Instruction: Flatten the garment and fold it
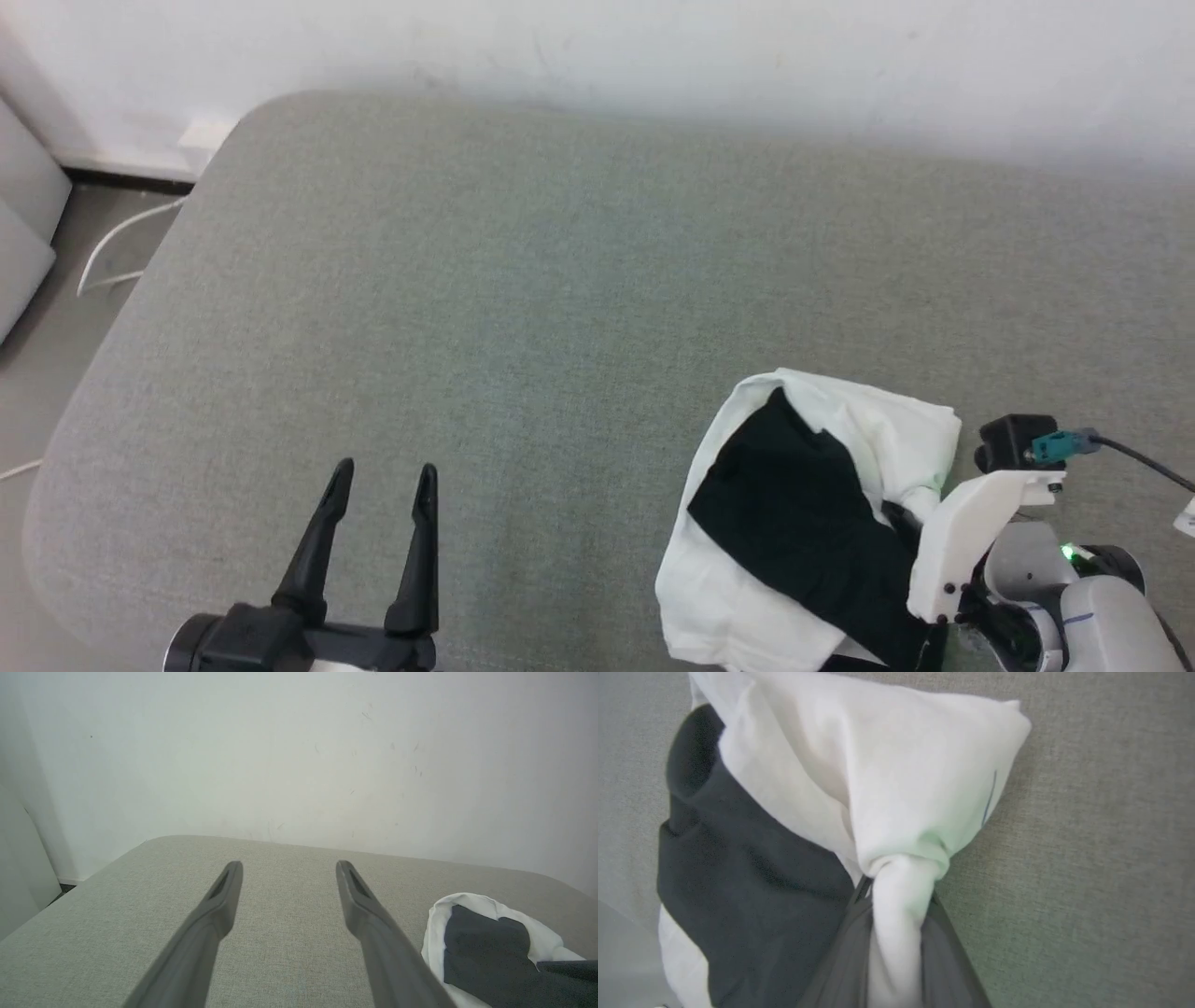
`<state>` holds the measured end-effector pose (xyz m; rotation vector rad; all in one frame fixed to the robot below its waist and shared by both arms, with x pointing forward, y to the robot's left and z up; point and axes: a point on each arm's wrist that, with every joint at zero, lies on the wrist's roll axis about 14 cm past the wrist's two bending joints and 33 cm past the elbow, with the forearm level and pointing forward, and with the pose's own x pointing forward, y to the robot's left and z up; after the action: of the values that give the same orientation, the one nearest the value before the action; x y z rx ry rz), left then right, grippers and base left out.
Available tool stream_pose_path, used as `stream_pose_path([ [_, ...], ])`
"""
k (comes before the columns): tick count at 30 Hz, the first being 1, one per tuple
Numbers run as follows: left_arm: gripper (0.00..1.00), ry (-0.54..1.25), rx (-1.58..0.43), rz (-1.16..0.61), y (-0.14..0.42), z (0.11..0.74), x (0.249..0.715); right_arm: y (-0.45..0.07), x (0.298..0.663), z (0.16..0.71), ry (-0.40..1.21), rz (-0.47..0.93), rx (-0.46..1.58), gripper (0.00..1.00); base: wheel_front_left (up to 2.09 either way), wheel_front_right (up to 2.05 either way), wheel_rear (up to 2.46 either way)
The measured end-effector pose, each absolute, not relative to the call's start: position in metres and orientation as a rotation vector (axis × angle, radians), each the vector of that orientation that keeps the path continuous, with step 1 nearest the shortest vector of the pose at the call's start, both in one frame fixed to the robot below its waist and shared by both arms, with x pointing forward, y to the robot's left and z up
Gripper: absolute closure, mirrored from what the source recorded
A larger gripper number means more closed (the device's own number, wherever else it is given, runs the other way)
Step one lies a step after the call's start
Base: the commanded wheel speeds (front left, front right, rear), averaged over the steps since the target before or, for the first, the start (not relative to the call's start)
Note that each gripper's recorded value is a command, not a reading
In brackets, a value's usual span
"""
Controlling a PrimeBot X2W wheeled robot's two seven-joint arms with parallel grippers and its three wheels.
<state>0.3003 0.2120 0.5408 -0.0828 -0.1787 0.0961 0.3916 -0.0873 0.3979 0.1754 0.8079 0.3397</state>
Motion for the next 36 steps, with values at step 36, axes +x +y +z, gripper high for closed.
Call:
stream_pose_path([
  [36,0.00,-0.269,-0.056,-0.329,0.101,0.568,0.401,-0.224,0.470,0.499,0.567,0.166,-0.253,1.00,0.00,0.00,0.00],
])
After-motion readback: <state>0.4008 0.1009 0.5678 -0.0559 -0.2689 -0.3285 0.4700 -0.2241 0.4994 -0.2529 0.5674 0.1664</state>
